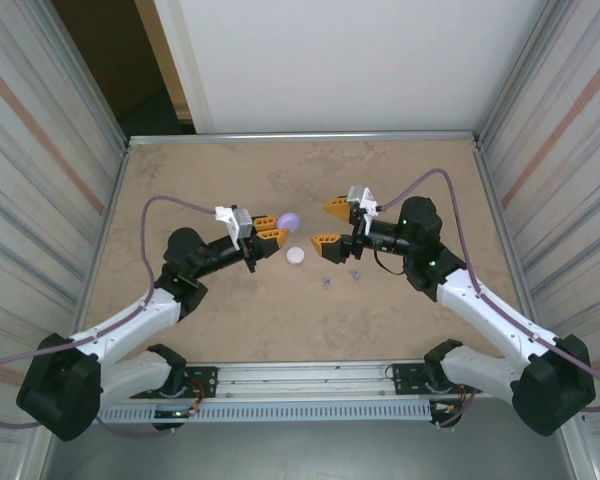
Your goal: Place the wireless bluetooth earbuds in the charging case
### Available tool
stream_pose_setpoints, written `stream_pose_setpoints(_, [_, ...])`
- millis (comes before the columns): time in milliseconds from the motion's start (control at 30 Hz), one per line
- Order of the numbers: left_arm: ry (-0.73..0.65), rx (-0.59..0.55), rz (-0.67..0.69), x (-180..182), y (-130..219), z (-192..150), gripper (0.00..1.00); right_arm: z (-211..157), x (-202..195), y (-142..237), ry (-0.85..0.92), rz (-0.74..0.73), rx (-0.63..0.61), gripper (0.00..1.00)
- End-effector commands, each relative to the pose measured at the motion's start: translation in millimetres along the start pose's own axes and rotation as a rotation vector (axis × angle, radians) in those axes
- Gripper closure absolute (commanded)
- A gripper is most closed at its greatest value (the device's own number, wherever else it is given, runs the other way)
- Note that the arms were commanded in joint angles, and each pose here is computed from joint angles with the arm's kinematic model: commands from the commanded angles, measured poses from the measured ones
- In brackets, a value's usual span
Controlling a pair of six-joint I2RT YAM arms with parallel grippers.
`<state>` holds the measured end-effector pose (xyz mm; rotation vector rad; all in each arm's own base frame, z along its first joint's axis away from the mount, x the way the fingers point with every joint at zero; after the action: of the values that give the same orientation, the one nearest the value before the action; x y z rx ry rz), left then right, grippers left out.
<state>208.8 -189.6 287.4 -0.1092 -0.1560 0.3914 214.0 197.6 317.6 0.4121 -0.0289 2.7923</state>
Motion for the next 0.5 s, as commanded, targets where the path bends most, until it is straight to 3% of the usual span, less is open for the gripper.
stream_pose_setpoints(0, [-0.096,-0.082,-0.034,-8,4,14,1.00,13,10,1,0.003,0.060,-0.069,0.18])
stream_pose_setpoints(467, [-0.115,-0.080,-0.048,-10,3,13,1.00,19,9,-31,0.009,0.100,-0.044,0.18])
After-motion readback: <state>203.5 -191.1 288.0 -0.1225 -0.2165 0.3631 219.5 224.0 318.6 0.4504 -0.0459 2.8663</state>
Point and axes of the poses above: each hand's point on the last joint's axis, 136 mm out from that joint toward the fingers, its own y axis back along the fingers, its own x axis along the line the jaws close on, z = x × y, the point moved 8 cm from there along y, back along the fingers, and after that the axes turned 10 degrees about -y, right-handed, at the moved point
